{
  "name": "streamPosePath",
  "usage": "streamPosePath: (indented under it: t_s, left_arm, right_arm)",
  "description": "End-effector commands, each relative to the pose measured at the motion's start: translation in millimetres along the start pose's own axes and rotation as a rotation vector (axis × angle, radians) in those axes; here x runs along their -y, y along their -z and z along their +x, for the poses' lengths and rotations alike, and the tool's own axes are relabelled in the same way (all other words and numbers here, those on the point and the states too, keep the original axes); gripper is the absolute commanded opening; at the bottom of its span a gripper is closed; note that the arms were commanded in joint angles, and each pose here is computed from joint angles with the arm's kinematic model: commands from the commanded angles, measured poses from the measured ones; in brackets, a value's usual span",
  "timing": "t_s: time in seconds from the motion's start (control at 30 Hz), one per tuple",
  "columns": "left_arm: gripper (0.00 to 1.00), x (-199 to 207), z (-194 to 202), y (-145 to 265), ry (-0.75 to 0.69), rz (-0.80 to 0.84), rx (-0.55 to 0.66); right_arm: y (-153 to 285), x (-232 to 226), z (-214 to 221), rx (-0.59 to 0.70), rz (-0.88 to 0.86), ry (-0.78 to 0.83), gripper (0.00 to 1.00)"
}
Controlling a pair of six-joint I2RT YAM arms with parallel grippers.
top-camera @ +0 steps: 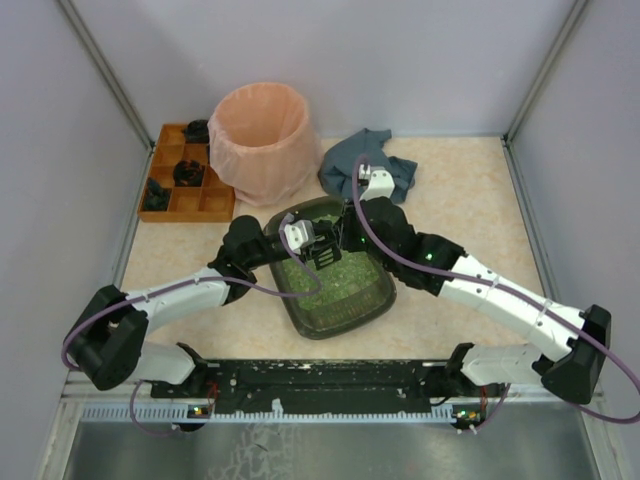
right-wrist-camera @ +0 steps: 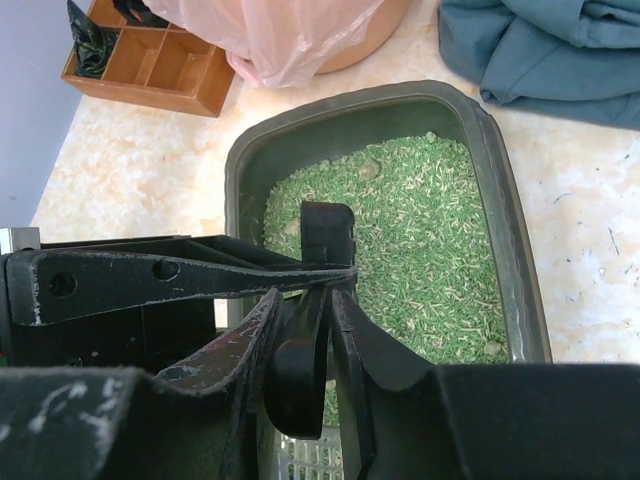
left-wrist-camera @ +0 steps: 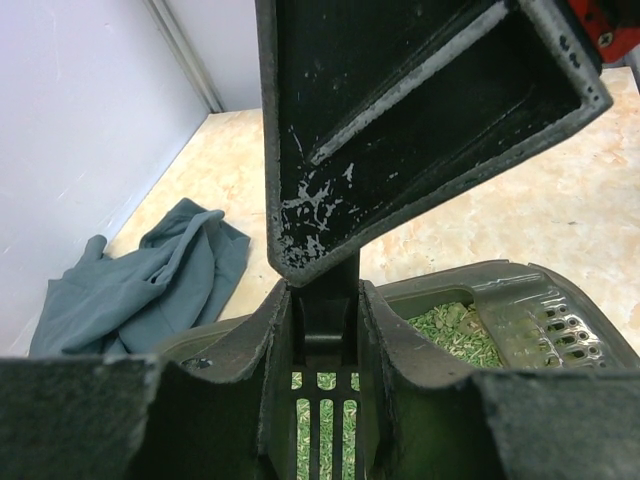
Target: Clean the litter box
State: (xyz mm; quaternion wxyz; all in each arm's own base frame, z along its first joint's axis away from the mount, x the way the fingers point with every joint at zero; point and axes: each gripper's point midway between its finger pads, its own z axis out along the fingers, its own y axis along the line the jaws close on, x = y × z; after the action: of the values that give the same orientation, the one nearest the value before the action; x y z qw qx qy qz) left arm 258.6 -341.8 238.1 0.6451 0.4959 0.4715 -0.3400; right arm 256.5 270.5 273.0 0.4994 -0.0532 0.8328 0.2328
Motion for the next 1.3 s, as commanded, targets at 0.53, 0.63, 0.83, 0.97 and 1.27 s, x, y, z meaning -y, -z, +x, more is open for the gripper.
streamPosePath:
  t_s: [0.53, 0.63, 0.83, 0.97, 1.27]
  left_arm:
    - [0.35, -8.4, -26.3, -1.7, 0.020, -0.041, 0.072]
    - [0.55, -15.2, -30.1, 1.1, 0.039, -0.084, 0.074]
    - [0.68, -31.8, -35.6, 15.2, 0.160, -0.212, 0.007]
    - [0.69, -40.4, -36.3, 34.0, 0.292, -0.330, -0.051]
    - [0.70, -57.5, 19.8, 99.2, 0.645, -0.773, -0.366]
  right_arm:
    - [-1.8, -2.4, -25.0, 0.107, -0.028, -0.020, 0.01]
    - [-1.0, 6.9, -32.8, 0.152, -0.033, -0.023, 0.00]
    - [0.1, 15.6, -39.9, 0.174, -0.061, -0.015, 0.00]
    - [-1.0, 13.7, -39.6, 0.170, -0.074, 0.022, 0.00]
    - [3.7, 29.3, -34.6, 0.161, -0.016, 0.069, 0.00]
